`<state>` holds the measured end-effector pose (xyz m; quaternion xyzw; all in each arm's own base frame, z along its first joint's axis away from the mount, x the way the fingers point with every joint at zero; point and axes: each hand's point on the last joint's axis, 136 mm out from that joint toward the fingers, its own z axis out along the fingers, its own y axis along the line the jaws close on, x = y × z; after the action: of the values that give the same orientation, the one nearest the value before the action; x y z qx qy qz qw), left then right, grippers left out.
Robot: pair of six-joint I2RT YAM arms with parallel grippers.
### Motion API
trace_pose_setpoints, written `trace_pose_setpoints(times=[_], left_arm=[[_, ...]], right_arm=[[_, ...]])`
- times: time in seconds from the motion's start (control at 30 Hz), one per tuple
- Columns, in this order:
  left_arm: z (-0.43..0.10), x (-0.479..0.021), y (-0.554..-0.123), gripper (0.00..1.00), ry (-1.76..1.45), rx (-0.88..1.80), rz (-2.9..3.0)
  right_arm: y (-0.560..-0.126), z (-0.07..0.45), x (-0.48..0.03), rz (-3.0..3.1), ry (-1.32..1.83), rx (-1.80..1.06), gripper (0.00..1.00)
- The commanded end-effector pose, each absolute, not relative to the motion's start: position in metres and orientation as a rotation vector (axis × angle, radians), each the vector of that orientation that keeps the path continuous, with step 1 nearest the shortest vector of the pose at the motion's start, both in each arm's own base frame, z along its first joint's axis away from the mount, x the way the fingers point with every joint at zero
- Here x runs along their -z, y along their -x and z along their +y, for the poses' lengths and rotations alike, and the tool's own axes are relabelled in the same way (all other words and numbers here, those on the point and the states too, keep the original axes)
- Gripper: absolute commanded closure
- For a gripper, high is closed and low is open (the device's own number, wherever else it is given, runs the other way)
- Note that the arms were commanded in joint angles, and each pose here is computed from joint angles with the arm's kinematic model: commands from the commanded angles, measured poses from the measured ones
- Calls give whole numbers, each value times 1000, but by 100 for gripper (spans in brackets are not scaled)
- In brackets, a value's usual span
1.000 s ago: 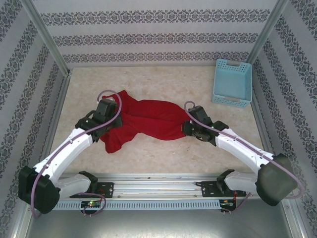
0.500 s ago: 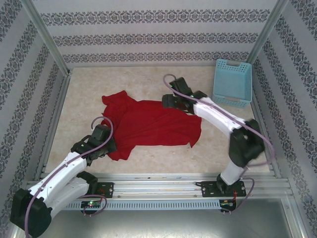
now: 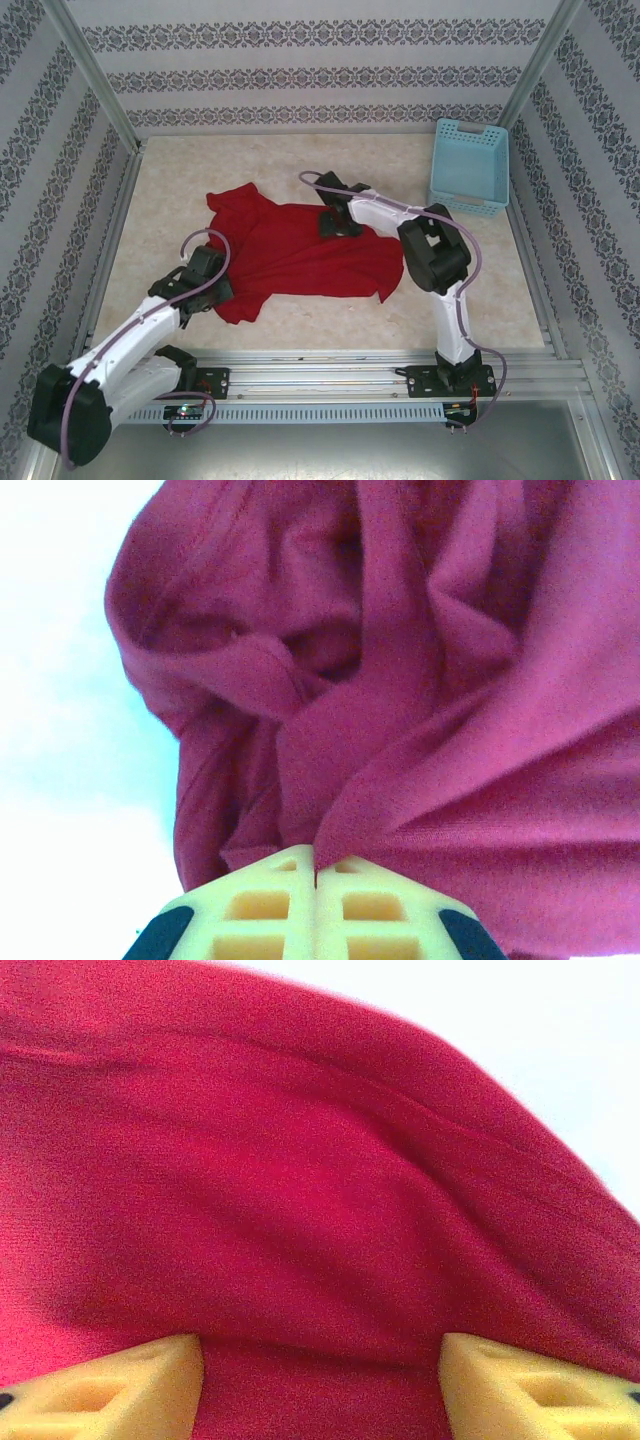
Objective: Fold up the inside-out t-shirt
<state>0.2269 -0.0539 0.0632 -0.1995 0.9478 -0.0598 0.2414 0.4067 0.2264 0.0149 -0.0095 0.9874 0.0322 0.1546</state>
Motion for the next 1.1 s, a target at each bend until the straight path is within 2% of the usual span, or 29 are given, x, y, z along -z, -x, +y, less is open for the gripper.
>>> trace_pose_setpoints(times=[0.0,0.23,0.33,0.43,0.47,0.53,0.7,0.8,0.93,1.07], left_arm=[[-58,-84,-273,100,507,184,2504],[-92,-94,-369,100,370,209,2527],[-106,-105,-403,100,287,226,2530],[-111,-119,-409,100,233,233,2524],[-111,-122,-404,100,218,228,2524],[-106,-127,-387,92,212,204,2521],[-79,-135,-332,48,293,173,2471],[-65,-133,-316,29,380,190,2434],[-67,-118,-319,25,442,290,2445],[-77,-96,-333,27,477,380,2474]], right_arm=[[-381,164,-14,2849,-247,0,38],[-311,118,-7,2790,-541,-63,43],[-287,125,-16,2758,-511,-83,43],[-283,144,-43,2714,-365,-109,42],[-287,152,-56,2688,-304,-130,41],[-300,163,-82,2636,-214,-157,37],[-360,193,-124,2548,-61,-226,30],[-404,213,-130,2546,-19,-253,26],[-458,230,-126,2561,14,-241,24],[-501,243,-108,2581,30,-204,23]])
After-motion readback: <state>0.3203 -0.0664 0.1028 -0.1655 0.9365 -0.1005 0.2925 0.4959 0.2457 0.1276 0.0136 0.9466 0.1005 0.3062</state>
